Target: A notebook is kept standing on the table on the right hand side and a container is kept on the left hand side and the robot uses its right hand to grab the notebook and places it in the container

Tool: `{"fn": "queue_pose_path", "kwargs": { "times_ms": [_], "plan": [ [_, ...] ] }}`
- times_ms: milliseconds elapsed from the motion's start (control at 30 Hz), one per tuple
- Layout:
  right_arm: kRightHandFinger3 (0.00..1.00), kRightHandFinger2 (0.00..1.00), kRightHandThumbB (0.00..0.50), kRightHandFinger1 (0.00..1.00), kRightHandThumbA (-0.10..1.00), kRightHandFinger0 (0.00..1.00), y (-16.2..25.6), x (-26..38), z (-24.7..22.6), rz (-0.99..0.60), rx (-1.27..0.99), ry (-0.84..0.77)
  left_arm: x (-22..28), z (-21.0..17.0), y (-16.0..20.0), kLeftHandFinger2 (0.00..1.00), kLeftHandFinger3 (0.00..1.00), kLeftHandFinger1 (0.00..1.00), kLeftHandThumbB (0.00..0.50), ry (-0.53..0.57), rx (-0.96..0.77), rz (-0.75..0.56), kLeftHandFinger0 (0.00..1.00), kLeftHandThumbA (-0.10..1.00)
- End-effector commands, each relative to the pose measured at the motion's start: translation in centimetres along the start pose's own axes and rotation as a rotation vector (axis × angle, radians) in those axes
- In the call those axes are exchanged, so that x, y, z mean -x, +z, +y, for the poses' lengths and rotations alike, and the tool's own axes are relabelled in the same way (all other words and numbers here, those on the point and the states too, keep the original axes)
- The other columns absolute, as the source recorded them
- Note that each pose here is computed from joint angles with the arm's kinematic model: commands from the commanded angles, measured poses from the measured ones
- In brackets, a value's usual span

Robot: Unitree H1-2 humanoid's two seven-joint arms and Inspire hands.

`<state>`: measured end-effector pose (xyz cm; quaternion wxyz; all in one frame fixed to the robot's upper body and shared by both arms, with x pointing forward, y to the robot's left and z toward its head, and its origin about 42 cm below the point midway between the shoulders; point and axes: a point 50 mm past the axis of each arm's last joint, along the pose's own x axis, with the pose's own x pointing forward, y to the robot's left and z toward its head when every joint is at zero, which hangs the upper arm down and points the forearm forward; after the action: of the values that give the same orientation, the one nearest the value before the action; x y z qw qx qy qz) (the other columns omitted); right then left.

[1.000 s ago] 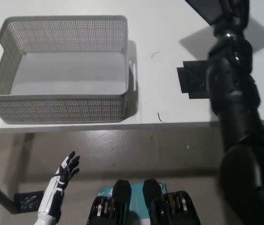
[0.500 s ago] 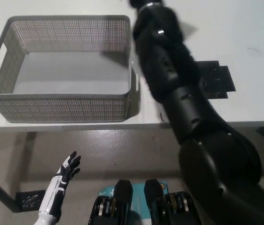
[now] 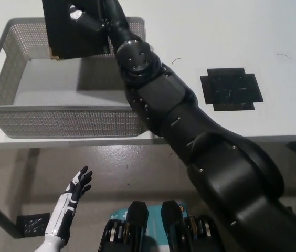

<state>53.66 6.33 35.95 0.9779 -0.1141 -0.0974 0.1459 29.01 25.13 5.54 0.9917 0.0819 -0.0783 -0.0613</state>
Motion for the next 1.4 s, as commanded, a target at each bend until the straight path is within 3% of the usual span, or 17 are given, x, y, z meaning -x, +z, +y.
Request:
{"fn": "queue_pose_path", "kwargs": {
  "times_ms": [0,33,67,100,133,167,200,233,267,333,633,933,1067,1167,1233,1300,1367],
  "plan": [
    [0.77,0.69,0.144,0.25,-0.1,0.0,5.2,-0.8,0.3,-0.189,0.141,-0.014,-0.7,0.2,1.0,1.0,1.0,1.0,0.358,-0.022,-0.025,-0.068,1.0,1.0],
    [0.78,0.72,0.173,0.32,-0.1,0.03,4.9,-0.7,0.3,-0.186,0.173,-0.014,-0.7,0.3,1.1,1.0,1.0,1.0,0.356,-0.026,-0.033,-0.071,1.0,1.0],
    [0.92,0.9,0.19,0.5,0.0,0.15,4.8,-0.8,0.1,-0.172,0.205,-0.004,-0.9,0.3,1.1,1.0,1.0,1.0,0.354,-0.029,-0.033,-0.074,1.0,1.0],
    [1.0,0.95,0.224,0.63,0.18,0.31,4.6,-0.8,0.1,-0.162,0.227,0.01,-1.0,0.3,1.2,1.0,1.0,1.0,0.351,-0.03,-0.035,-0.076,1.0,1.0],
    [1.0,1.0,0.248,0.83,0.37,0.58,4.4,-0.9,0.0,-0.152,0.242,0.044,-1.0,0.3,1.2,1.0,1.0,1.0,0.351,-0.03,-0.04,-0.077,1.0,1.0],
    [1.0,1.0,0.32,1.0,0.48,0.81,4.3,-1.0,-0.2,-0.143,0.249,0.084,-1.1,0.3,1.3,1.0,1.0,1.0,0.364,-0.03,-0.041,-0.079,1.0,1.0],
    [1.0,1.0,0.352,1.0,0.57,0.97,4.2,-1.0,-0.2,-0.137,0.262,0.116,-1.0,0.3,1.3,1.0,1.0,1.0,0.373,-0.03,-0.039,-0.078,1.0,1.0],
    [1.0,1.0,0.353,1.0,0.6,1.0,4.2,-1.0,-0.3,-0.133,0.276,0.131,-1.0,0.3,1.2,1.0,1.0,1.0,0.375,-0.031,-0.039,-0.078,1.0,1.0],
    [1.0,1.0,0.4,1.0,0.64,1.0,4.3,-1.1,-0.4,-0.137,0.281,0.145,-1.1,0.3,1.3,1.0,1.0,1.0,0.365,-0.033,-0.038,-0.081,1.0,1.0],
    [1.0,1.0,0.408,1.0,0.68,1.0,4.3,-1.1,-0.5,-0.14,0.286,0.16,-1.2,0.3,1.3,1.0,1.0,1.0,0.367,-0.033,-0.042,-0.081,1.0,1.0],
    [1.0,1.0,0.429,1.0,0.84,1.0,4.4,-1.2,-0.8,-0.151,0.389,0.201,-1.0,0.3,1.2,1.0,1.0,1.0,0.372,-0.031,-0.046,-0.076,1.0,1.0],
    [1.0,1.0,0.407,1.0,1.0,1.0,6.9,-1.9,-4.5,-0.243,0.336,0.135,-0.9,0.2,1.0,1.0,1.0,1.0,0.364,-0.032,-0.039,-0.07,1.0,1.0],
    [1.0,1.0,0.406,1.0,1.0,1.0,11.2,-1.6,-10.3,-0.378,0.304,0.049,-0.9,0.2,0.9,1.0,1.0,1.0,0.385,-0.03,-0.022,-0.067,1.0,1.0],
    [1.0,1.0,0.4,1.0,1.0,1.0,14.2,0.7,-14.2,-0.5,0.276,-0.012,-0.8,0.2,0.8,1.0,1.0,1.0,0.36,-0.031,-0.021,-0.063,1.0,1.0],
    [1.0,1.0,0.404,1.0,1.0,1.0,16.8,4.6,-18.0,-0.637,0.22,-0.057,-0.8,0.4,0.9,1.0,1.0,1.0,0.33,-0.037,-0.018,-0.065,1.0,1.0],
    [1.0,1.0,0.383,1.0,1.0,1.0,18.1,7.7,-20.1,-0.748,0.202,-0.09,-0.7,0.4,0.8,1.0,1.0,1.0,0.331,-0.032,-0.015,-0.061,1.0,1.0],
    [1.0,1.0,0.399,1.0,1.0,1.0,18.9,11.6,-22.0,-0.838,0.188,-0.122,-0.7,0.4,0.7,1.0,1.0,1.0,0.338,-0.029,-0.021,-0.058,1.0,1.0]
  ]
}}
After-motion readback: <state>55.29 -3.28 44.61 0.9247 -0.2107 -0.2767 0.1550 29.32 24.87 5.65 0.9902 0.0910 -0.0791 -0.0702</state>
